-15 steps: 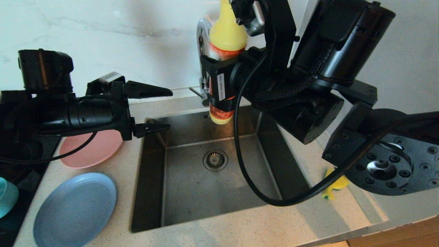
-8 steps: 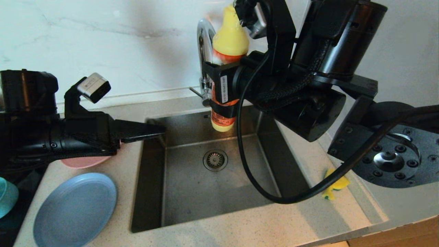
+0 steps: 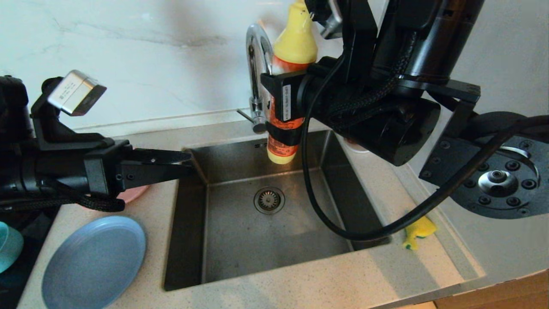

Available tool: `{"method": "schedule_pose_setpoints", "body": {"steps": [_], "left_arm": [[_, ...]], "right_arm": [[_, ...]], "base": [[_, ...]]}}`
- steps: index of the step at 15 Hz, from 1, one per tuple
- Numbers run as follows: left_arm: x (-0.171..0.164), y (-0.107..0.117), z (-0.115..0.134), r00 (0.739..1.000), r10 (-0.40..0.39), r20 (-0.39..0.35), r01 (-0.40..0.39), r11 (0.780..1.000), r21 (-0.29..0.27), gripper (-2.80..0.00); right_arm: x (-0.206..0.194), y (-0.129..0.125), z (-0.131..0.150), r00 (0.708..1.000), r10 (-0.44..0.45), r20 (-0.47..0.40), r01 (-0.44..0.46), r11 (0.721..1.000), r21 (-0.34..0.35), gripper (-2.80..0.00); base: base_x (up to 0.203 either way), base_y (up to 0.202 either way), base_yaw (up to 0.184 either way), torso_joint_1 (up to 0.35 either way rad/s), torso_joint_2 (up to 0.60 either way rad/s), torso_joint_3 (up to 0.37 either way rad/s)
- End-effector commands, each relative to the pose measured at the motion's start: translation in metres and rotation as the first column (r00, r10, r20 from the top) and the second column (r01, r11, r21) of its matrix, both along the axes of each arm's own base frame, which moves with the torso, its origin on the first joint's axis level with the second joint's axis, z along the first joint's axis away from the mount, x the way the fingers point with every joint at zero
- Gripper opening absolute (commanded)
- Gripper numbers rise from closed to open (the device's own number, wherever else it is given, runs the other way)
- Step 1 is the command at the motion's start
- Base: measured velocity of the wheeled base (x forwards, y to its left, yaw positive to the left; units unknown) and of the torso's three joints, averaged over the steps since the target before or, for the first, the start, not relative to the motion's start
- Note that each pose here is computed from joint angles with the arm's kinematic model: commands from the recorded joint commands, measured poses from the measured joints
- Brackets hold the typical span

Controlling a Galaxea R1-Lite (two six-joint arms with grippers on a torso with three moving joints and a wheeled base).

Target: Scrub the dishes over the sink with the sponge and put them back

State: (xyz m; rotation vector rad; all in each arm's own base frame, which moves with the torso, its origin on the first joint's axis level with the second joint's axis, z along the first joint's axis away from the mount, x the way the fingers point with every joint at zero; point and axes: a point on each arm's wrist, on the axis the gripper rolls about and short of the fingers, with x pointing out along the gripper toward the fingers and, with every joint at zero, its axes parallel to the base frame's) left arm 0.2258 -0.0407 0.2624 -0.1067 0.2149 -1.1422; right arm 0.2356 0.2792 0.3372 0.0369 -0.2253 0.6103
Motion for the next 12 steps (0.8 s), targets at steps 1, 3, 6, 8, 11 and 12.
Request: {"method": "schedule_pose_setpoints", "body": {"steps": [1,3,6,8,11,12], "left_arm": [[-0.011,0.0,0.008,0.999,-0.008,0.037,0.008,1.0,-0.004,-2.8],[-0.016,0.001,0.014,0.998,-0.009,0.068,0.009,1.0,-0.003,-2.8],[-0.019,-0.003,0.016,0.983,-0.043,0.181,0.035,0.998,0.044,-2.8],[-0.022,-0.007,0.012,0.968,-0.077,0.238,0.058,0.995,0.085,-2.8],[-0.027,-0.007,-0.002,0.958,-0.108,0.267,0.072,0.988,0.14,0.0],[-0.03,-0.007,-0.008,0.952,-0.119,0.282,0.078,0.985,0.154,0.0]], "right_arm": [[0.001,-0.001,0.001,1.0,-0.006,0.0,0.006,1.0,0.005,-2.8],[0.001,-0.002,0.004,1.0,-0.005,-0.006,0.005,1.0,0.003,-2.8],[-0.002,-0.006,0.009,1.0,0.005,-0.03,-0.005,1.0,0.016,-2.8],[-0.001,-0.007,0.009,0.999,0.004,-0.034,-0.004,1.0,0.013,-2.8],[-0.001,-0.008,0.013,0.999,0.007,-0.048,-0.006,1.0,0.022,-2.8],[-0.001,-0.008,0.014,0.998,0.012,-0.06,-0.01,0.999,0.03,-2.8]], "base": [[0.0,0.0,0.0,0.0,0.0,0.0],[0.0,0.0,0.0,0.0,0.0,0.0],[0.0,0.0,0.0,0.0,0.0,0.0],[0.0,0.0,0.0,0.0,0.0,0.0],[0.0,0.0,0.0,0.0,0.0,0.0],[0.0,0.0,0.0,0.0,0.0,0.0]]}}
